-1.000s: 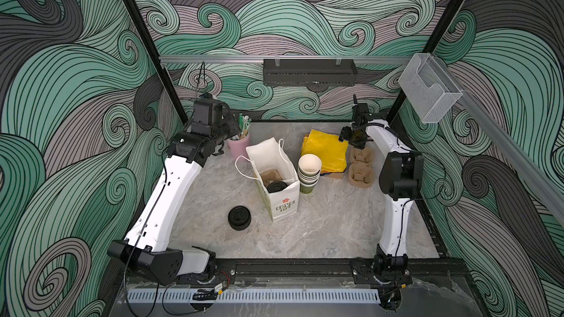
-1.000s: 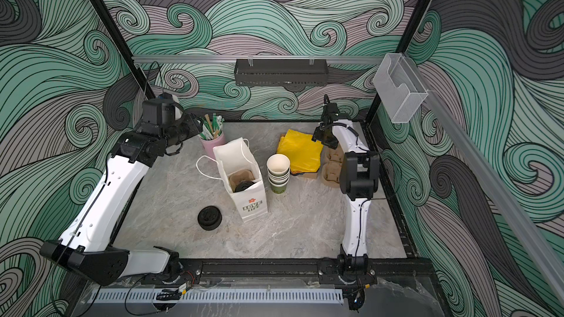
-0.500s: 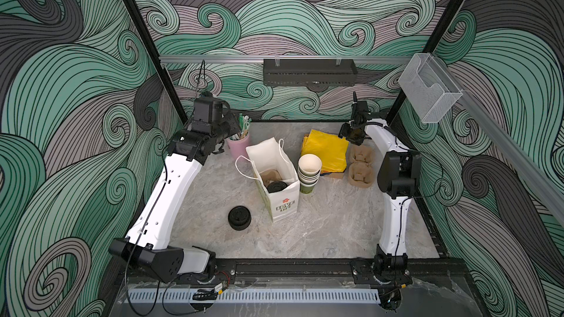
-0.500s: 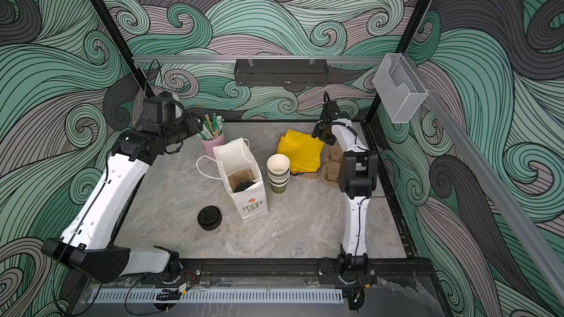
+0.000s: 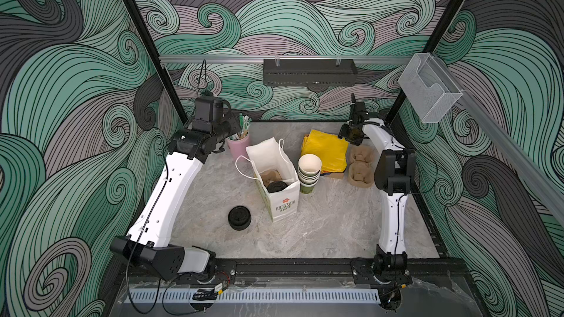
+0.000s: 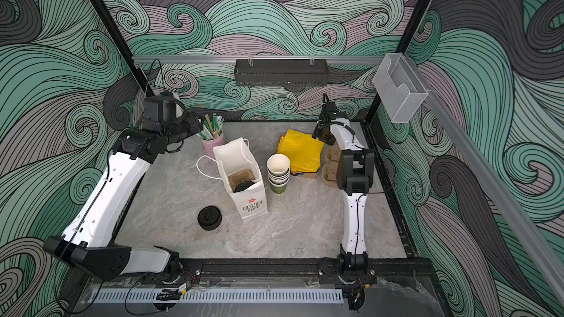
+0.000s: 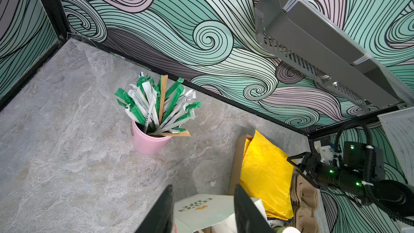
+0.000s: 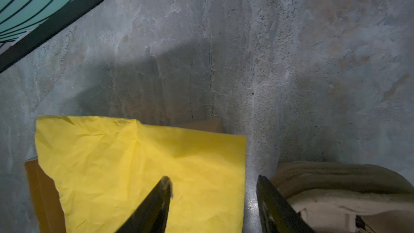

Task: Pack a coffee takeout order
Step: Pick up the napkin from the napkin box.

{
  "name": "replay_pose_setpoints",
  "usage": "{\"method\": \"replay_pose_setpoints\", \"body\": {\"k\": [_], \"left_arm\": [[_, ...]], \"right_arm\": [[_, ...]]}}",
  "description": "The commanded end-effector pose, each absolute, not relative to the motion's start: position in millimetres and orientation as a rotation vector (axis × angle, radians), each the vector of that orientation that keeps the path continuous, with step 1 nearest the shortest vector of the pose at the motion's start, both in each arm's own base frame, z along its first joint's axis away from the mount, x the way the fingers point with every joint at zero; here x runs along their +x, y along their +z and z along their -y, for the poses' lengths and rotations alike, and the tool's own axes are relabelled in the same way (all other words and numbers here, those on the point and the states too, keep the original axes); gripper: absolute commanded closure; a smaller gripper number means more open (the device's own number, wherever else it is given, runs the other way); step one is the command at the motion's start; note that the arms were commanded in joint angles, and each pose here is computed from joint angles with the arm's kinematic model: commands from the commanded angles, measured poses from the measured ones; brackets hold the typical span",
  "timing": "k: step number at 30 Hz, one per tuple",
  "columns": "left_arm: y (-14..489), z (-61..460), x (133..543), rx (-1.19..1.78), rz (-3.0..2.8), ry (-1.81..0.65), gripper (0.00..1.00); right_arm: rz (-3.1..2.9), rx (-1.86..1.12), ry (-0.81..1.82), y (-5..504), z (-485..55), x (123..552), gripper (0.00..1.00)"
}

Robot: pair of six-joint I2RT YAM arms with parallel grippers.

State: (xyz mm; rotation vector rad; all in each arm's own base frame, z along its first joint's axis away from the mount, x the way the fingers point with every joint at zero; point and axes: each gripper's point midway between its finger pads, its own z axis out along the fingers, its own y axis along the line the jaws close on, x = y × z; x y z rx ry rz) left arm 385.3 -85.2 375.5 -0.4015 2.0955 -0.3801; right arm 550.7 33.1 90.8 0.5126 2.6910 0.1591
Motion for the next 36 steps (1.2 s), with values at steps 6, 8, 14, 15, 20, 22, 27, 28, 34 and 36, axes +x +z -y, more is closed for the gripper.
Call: {"method": "replay_pose_setpoints", "body": {"k": [6, 8, 14, 15, 20, 22, 27, 28, 34, 36], "left_arm": [[385, 84, 388, -0.398, -2.086, -0.385, 0.54], [385, 84, 389, -0.397, -2.086, -0.386, 0.54], [384, 84, 389, -0.397, -2.089, -0.383, 0.54], [384, 84, 389, -0.398, -2.088, -0.383, 0.54], [385, 83, 389, -0.403, -2.086, -0.381, 0.54], [384, 83, 389, -0.405, -2.086, -0.38, 0.54], [384, 83, 390, -0.406, -2.087, -0.382, 0.55], [384, 83, 390, -0.407, -2.086, -0.381, 0.54], [384, 84, 390, -0.411, -2.087, -0.385, 0.55], [384, 84, 391, -0.413, -2.088, -0.386, 0.55]], "right_arm": [[-2.712, 0.58, 0.146, 80, -25, 550, 0.37], [-2.716, 0.578, 0.162, 79, -27, 551, 0.38], [-2.717, 0.568, 0.212, 76, -32, 557, 0.42], [-2.717, 0.569, 0.217, 76, -32, 557, 0.44], [-2.708, 0.558, 0.238, 79, -35, 561, 0.51], [-2.707, 0.558, 0.238, 79, -34, 562, 0.55], [-2.703, 0.55, 0.243, 81, -35, 563, 0.62], [-2.701, 0.55, 0.244, 82, -34, 563, 0.64], [-2.69, 0.531, 0.267, 87, -37, 567, 0.75], [-2.69, 0.526, 0.271, 87, -38, 567, 0.77]]}}
